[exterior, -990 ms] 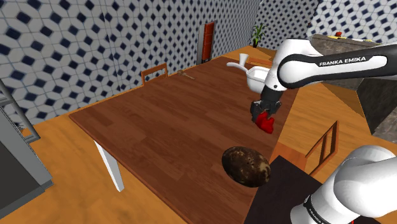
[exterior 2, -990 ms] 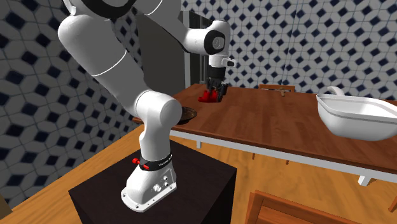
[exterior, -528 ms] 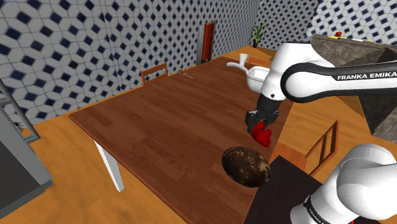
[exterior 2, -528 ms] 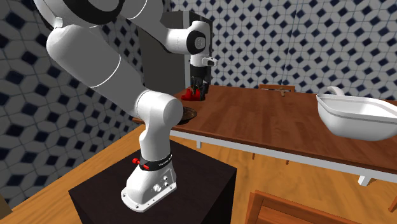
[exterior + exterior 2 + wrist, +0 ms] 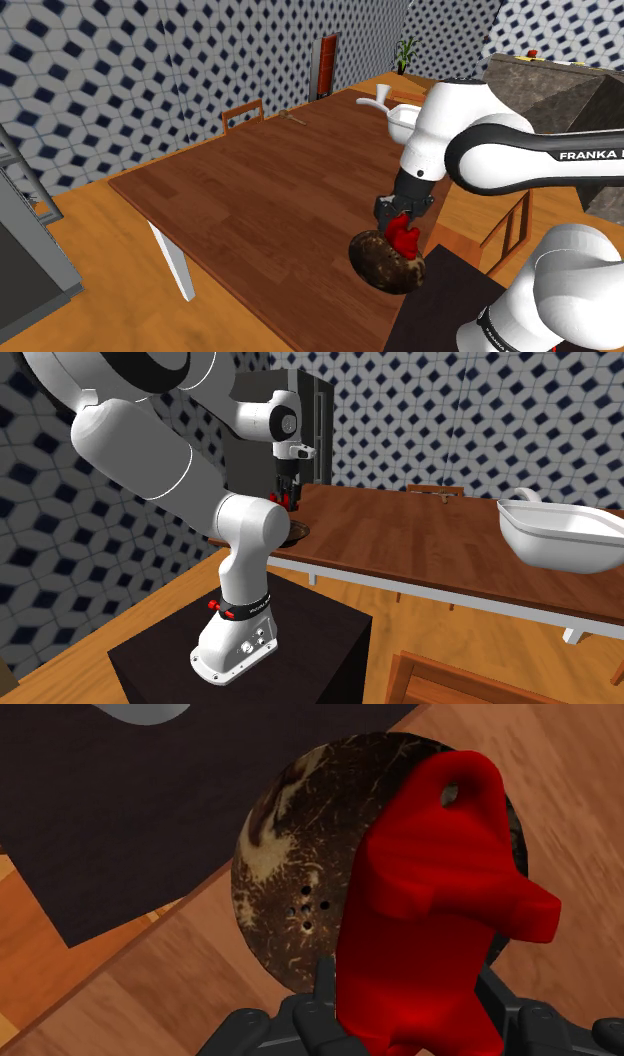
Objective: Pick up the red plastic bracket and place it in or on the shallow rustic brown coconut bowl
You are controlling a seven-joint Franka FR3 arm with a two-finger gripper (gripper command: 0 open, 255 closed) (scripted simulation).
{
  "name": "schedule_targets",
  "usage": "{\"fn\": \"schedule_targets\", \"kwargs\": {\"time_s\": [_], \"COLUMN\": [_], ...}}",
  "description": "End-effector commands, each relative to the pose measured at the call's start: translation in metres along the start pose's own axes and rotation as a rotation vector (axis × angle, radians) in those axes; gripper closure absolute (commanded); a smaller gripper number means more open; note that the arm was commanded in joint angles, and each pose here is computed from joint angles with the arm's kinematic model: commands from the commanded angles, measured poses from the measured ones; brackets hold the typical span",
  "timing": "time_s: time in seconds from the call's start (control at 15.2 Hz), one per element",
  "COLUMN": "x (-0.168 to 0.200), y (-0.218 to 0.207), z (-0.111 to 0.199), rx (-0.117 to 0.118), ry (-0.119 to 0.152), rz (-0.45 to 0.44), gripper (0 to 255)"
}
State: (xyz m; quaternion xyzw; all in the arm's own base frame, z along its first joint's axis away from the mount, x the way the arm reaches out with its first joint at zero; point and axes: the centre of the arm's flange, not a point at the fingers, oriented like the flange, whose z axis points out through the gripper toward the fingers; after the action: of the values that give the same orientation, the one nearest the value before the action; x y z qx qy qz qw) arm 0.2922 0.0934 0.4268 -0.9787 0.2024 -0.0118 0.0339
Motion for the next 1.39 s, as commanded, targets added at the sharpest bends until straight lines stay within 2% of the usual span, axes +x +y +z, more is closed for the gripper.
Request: {"fn": "schedule_targets", "kwargs": {"time_s": [0.0,0.66,1.19,1.25,1.32], "x": [-0.002,-0.002,-0.002,-0.002,-0.002], "y": [-0.001,0.003,0.003,0.003,0.003], "z": [0.01,0.061,0.061,0.061,0.061], "rx": [0.0,0.0,0.0,0.0,0.0], "ry": [0.0,0.0,0.0,0.0,0.0], "rz": [0.001,0.001,0.001,0.001,0.001], "gripper": [255,255,255,0,0]}}
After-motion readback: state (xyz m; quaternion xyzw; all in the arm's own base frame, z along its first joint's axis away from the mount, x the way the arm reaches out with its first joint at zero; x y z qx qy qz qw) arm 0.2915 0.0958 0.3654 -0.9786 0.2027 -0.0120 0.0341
